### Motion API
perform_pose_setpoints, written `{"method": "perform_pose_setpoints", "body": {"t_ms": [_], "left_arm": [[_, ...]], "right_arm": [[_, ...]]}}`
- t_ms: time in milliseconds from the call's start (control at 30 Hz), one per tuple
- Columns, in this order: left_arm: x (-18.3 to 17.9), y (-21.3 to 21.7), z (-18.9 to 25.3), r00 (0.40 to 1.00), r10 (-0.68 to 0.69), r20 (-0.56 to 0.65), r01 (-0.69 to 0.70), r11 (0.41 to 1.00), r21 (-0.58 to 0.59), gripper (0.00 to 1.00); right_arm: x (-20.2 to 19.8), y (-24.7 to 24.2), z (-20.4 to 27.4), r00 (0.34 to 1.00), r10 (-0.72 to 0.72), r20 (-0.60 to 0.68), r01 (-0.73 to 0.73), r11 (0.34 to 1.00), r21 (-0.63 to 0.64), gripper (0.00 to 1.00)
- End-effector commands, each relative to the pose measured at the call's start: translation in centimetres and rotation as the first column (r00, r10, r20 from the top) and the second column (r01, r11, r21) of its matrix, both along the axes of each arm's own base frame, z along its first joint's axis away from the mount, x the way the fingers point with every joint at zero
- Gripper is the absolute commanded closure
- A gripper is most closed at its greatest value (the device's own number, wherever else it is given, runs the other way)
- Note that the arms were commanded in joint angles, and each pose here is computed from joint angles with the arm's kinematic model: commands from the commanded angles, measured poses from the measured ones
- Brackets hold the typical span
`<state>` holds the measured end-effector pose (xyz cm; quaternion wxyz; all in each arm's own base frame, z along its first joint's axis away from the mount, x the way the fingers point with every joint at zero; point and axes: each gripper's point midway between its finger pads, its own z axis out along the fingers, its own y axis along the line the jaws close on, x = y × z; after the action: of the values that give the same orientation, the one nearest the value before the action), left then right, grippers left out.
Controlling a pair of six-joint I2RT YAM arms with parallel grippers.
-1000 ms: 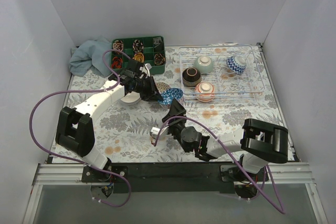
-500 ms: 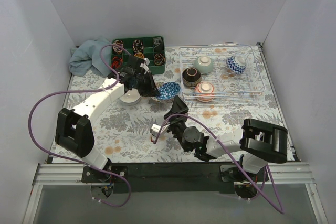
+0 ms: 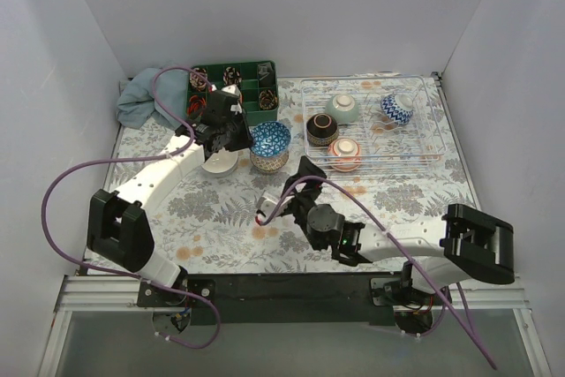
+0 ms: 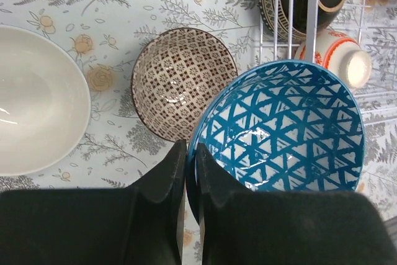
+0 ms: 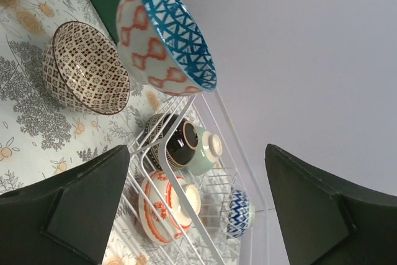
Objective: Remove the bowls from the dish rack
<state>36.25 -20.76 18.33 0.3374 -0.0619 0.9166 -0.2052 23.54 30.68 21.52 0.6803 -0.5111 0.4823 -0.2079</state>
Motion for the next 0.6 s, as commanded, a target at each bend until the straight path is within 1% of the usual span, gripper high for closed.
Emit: {"method": "perform_pose_setpoints", "body": {"t_ms": [0,67,100,167,200,233,267,300,333,367,433,533,567], "left_arm": [[2.0,0.3,2.6,0.987,0.033,0.157,-0.028,0.999,-0.031,1.00],[2.4,0.5,2.0,0.985,0.039,0.165,-0.038,0.999,-0.011,1.00],[2.7,0.4,1.6,0.986,0.036,0.162,-0.036,0.999,-0.004,1.00],[3.1,0.4,1.1,0.984,0.033,0.173,-0.034,0.999,0.006,1.00],[3.2,0.3,0.8,0.984,0.033,0.175,-0.035,0.999,0.007,1.00],[3.4,0.2,0.4,0.984,0.029,0.175,-0.032,0.999,0.013,1.00],[3.6,0.2,0.0,0.983,0.027,0.181,-0.030,0.999,0.015,1.00],[3.7,0.1,-0.3,0.983,0.023,0.180,-0.027,0.999,0.021,1.00],[3.9,0.1,-0.9,0.985,0.020,0.171,-0.026,0.999,0.030,1.00],[4.1,0.1,-1.2,0.985,0.015,0.170,-0.021,0.999,0.037,1.00],[4.4,0.1,-1.9,0.986,0.014,0.164,-0.023,0.998,0.052,1.00],[4.7,0.5,-2.8,0.987,0.021,0.158,-0.034,0.996,0.080,1.00],[4.9,0.5,-3.3,0.988,0.020,0.151,-0.035,0.995,0.091,1.00]], "right_arm": [[1.1,-1.6,0.6,0.983,-0.059,-0.175,0.093,0.976,0.195,0.02],[1.5,-2.1,0.4,0.973,-0.062,-0.221,0.111,0.969,0.220,0.02],[2.1,-3.1,0.2,0.958,-0.082,-0.275,0.155,0.955,0.253,0.02],[2.6,-4.0,-0.4,0.938,-0.092,-0.334,0.190,0.942,0.276,0.02],[3.3,-5.0,-0.2,0.923,-0.106,-0.369,0.236,0.915,0.328,0.02],[3.4,-5.8,-0.9,0.906,-0.123,-0.405,0.262,0.914,0.309,0.02],[3.5,-5.9,-1.0,0.893,-0.110,-0.436,0.269,0.908,0.322,0.02],[4.2,-7.1,-1.0,0.876,-0.132,-0.464,0.311,0.890,0.333,0.02],[4.3,-7.6,-1.4,0.845,-0.132,-0.518,0.353,0.865,0.356,0.02],[4.3,-7.9,-1.7,0.827,-0.126,-0.548,0.370,0.856,0.361,0.02],[4.9,-9.6,-2.2,0.776,-0.152,-0.612,0.459,0.802,0.383,0.03],[5.1,-11.1,-2.4,0.737,-0.135,-0.662,0.511,0.753,0.415,0.03],[4.8,-11.0,-2.3,0.722,-0.094,-0.685,0.519,0.729,0.447,0.03]]}}
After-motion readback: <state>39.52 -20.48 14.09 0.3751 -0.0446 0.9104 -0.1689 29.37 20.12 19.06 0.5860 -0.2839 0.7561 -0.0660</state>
